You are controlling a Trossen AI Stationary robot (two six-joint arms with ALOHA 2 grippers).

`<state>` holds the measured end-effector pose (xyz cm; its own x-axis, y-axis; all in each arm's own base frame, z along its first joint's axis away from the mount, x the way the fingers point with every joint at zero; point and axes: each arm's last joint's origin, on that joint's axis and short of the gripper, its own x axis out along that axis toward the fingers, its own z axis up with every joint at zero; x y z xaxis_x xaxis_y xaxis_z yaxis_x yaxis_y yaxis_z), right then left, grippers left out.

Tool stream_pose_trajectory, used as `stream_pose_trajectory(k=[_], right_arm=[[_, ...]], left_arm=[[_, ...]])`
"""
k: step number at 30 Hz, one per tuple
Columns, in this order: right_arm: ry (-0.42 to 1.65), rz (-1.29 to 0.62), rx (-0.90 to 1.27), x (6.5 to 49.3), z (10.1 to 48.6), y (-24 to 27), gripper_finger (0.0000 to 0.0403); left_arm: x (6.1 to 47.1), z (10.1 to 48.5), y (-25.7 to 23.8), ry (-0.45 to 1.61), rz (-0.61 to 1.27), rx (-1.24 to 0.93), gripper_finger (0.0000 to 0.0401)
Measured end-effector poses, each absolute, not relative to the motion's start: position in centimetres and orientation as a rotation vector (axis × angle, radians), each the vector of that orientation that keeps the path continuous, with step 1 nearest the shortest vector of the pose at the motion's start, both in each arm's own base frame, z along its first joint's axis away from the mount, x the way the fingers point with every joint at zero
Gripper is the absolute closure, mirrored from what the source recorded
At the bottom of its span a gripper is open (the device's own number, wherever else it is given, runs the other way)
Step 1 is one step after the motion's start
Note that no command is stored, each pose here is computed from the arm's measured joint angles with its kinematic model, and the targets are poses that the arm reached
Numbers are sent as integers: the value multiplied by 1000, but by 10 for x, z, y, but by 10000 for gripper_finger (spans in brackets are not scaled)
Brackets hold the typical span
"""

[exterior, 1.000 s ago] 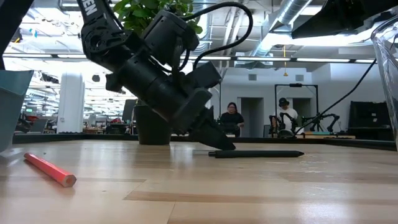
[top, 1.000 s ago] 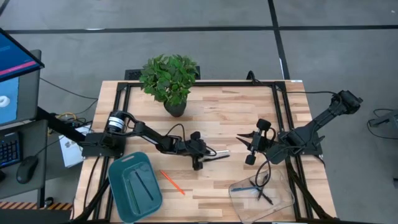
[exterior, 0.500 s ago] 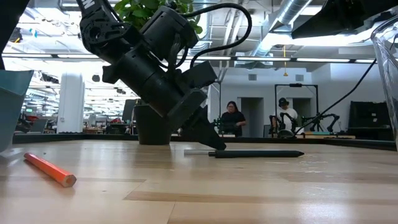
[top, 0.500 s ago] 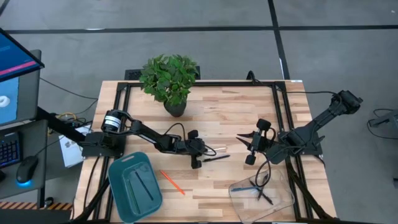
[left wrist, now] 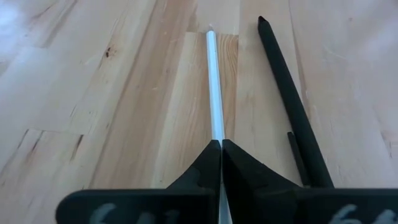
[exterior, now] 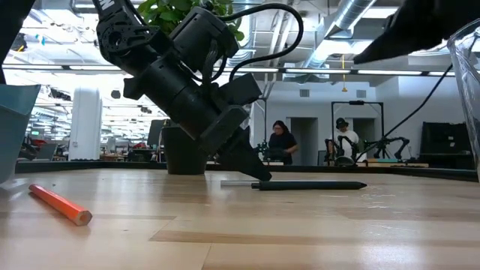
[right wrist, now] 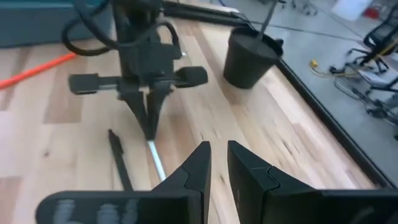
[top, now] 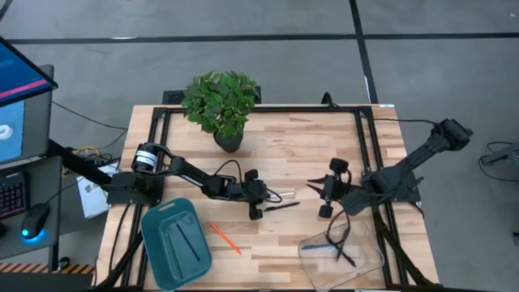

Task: Sort pens & pencils
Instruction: Put the white pencil into the blue bin

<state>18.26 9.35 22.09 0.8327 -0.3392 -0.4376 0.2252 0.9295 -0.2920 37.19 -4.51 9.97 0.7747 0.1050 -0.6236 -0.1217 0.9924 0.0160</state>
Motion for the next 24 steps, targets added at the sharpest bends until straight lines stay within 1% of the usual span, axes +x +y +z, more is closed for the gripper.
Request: stream_pose_trajectory(k=[4, 13, 19, 24], right_arm=[[561, -322, -257, 191, 210, 91, 328], [720, -282, -221, 210, 183, 82, 328], [821, -215, -144, 219, 169, 75, 328], [844, -160, -73, 226, 165, 70, 328]], left_arm=[[372, 100, -45, 673, 122, -33, 401], [372, 100, -46, 674, 103, -40, 401], [372, 101, -47, 678, 75, -57, 401], [372, 101, -46, 680, 84, -61, 401]])
